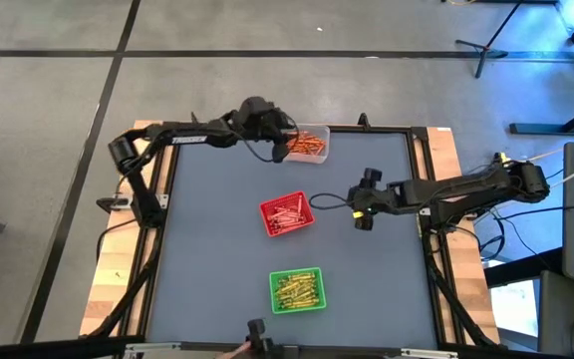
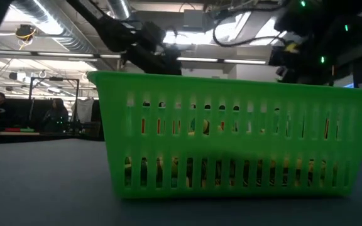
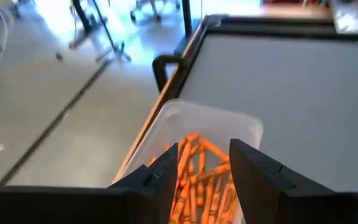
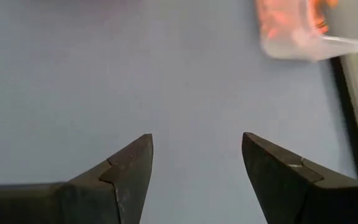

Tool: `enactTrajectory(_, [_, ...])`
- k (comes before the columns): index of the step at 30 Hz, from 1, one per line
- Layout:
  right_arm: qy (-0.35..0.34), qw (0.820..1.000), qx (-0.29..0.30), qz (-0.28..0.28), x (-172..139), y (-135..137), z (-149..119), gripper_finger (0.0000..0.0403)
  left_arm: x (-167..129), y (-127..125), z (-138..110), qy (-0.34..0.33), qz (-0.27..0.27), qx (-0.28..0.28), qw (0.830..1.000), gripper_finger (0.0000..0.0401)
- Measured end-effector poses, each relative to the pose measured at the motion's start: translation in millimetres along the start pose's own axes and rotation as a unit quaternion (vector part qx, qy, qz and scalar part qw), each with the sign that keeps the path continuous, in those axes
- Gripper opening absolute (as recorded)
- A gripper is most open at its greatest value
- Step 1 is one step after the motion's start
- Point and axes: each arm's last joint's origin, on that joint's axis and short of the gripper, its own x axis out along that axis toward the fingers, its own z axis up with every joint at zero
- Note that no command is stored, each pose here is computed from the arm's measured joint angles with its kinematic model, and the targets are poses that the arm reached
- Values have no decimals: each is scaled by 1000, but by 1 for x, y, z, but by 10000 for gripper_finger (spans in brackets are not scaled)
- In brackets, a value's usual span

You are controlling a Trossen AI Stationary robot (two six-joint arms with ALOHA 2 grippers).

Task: Sort crayons
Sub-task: Put the green crayon into the green bin

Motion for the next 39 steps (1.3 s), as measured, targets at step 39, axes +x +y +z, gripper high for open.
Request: enactTrajectory(39, [503,834,47,223,3,21,-40,352,-79,-72,-14,-256,-38,10,966,130])
